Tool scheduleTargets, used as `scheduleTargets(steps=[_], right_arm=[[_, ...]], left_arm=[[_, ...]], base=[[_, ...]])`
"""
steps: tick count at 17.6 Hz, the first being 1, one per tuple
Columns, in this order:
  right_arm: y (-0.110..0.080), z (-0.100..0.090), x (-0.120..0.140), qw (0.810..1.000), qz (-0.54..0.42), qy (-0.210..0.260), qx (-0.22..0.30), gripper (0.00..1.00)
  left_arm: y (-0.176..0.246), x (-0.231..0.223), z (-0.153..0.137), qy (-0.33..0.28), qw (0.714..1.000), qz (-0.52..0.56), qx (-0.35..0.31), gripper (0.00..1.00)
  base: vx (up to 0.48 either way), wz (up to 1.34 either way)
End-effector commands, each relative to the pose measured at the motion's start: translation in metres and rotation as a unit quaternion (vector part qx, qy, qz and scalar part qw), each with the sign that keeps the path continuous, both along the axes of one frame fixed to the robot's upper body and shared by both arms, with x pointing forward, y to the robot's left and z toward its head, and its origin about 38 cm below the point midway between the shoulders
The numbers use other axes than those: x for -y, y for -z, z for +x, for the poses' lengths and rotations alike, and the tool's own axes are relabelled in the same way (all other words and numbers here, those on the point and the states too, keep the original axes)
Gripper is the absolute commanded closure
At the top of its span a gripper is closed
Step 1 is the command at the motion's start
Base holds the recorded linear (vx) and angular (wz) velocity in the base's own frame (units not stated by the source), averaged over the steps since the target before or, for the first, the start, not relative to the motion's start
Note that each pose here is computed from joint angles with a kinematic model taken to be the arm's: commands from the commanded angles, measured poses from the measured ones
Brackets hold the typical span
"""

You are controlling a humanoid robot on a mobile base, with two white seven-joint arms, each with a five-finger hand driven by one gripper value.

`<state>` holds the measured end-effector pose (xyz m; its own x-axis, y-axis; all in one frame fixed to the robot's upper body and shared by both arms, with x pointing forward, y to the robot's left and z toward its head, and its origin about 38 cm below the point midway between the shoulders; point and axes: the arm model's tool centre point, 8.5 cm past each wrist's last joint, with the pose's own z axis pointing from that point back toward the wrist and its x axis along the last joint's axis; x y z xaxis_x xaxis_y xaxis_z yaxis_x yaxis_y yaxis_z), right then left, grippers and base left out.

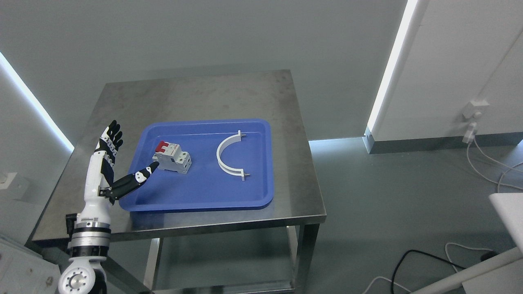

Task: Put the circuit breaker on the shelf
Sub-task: 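Reach the left hand toward the grey circuit breaker on the blue tray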

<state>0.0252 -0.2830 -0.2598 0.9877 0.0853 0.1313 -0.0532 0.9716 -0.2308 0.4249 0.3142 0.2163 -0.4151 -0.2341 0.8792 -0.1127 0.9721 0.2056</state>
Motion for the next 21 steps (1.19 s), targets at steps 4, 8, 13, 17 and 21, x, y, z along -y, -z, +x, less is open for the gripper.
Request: scheduleTargets(steps=[4,8,13,17,21], right_arm=[[0.0,-0.006,0.01,0.999,-0.011,-0.007,-0.033,0.0],[0.0,-0.006,0.01,0.999,-0.011,-0.007,-0.033,0.0],[0.0,-0.006,0.01,0.999,-0.011,-0.007,-0.033,0.0],[0.0,-0.006,0.01,0.999,-0.011,-0.007,-0.033,0.0],[0.0,-0.006,0.01,0.999,-0.011,-0.007,-0.033,0.0]], left_arm=[[0.0,-0.019,-0.006,-0.015,1.0,0.012,-0.002,0.0],[-0.012,-0.035,0.012,0.077,0.988,0.123,-0.049,0.0],[-0.046,-0.065,0.049,0.085,0.967,0.221,-0.089,0.01],[-0.054,-0.053,0.069,0.146,0.925,0.318,-0.146,0.03],[-0.05,-0.055,0.09,0.123,0.899,0.372,-0.196,0.05]], base=[[0.0,0.0],[0.0,0.0],[0.0,0.0],[0.006,0.0],[0.0,0.0]])
